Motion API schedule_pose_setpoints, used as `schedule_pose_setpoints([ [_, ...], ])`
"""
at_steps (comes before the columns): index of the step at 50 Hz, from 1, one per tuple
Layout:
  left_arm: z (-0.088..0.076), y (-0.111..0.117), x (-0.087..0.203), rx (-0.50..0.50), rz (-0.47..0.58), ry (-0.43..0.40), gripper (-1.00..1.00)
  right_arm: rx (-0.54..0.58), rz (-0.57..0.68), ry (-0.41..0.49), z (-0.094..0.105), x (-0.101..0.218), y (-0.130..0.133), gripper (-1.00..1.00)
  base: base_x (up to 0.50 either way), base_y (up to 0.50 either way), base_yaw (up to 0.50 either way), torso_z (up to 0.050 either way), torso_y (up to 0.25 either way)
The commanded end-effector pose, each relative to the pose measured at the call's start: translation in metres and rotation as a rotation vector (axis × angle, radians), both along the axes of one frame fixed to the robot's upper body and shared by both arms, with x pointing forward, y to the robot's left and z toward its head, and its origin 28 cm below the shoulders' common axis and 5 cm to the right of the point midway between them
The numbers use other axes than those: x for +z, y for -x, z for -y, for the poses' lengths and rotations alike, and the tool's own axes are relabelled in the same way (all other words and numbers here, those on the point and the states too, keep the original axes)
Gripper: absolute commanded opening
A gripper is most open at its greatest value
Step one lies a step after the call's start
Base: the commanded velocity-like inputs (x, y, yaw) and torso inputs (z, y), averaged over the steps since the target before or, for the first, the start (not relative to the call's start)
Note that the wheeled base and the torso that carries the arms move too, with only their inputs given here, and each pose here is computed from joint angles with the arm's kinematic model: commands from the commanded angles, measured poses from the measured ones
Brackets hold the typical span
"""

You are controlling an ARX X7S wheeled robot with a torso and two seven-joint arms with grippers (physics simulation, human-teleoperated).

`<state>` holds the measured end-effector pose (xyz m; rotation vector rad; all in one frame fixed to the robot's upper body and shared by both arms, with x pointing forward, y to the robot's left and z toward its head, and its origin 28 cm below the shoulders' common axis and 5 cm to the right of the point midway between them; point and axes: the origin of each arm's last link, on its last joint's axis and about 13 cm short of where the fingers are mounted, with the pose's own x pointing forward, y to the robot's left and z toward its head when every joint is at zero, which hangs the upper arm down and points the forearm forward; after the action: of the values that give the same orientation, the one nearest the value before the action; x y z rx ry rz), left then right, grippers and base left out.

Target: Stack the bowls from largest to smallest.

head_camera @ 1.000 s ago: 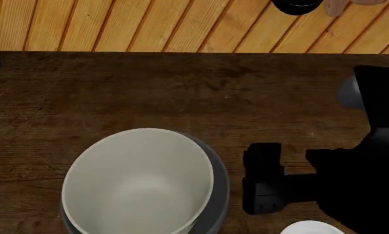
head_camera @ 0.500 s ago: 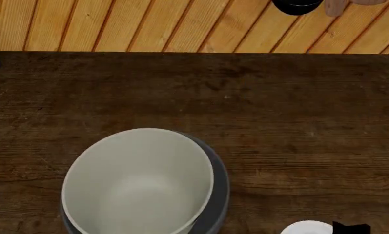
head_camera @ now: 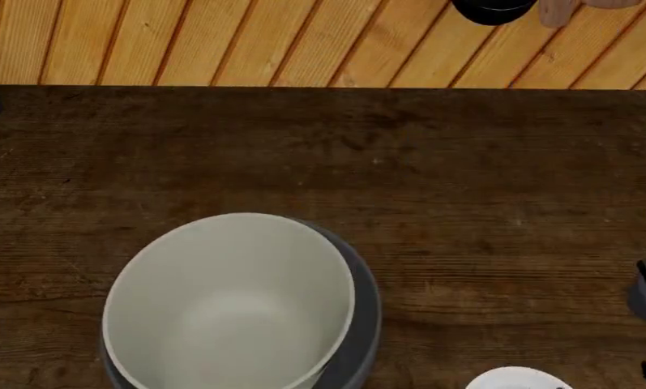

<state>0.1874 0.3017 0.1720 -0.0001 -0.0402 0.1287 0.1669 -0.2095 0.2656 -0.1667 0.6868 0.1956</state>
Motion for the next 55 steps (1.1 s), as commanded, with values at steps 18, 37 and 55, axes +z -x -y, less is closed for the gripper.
schedule_pose_setpoints([
  [18, -0.004, 0.002, 0.0, 0.012, 0.0, 0.004, 1.0, 0.006, -0.092, 0.044, -0.003, -0.045, -0.021, 1.0, 0.0, 0.0, 0.0, 0.0, 0.0],
  [37, -0.003, 0.0, -0.001, 0.018, -0.004, 0.003, 1.0, 0.003, -0.121, 0.041, -0.002, -0.059, -0.023, 1.0, 0.0, 0.0, 0.0, 0.0, 0.0],
  [55, -0.004, 0.002, 0.0, 0.014, -0.001, 0.005, 1.0, 0.007, 0.011, -0.022, -0.006, -0.009, -0.025, -1.0, 0.0, 0.0, 0.0, 0.0, 0.0],
])
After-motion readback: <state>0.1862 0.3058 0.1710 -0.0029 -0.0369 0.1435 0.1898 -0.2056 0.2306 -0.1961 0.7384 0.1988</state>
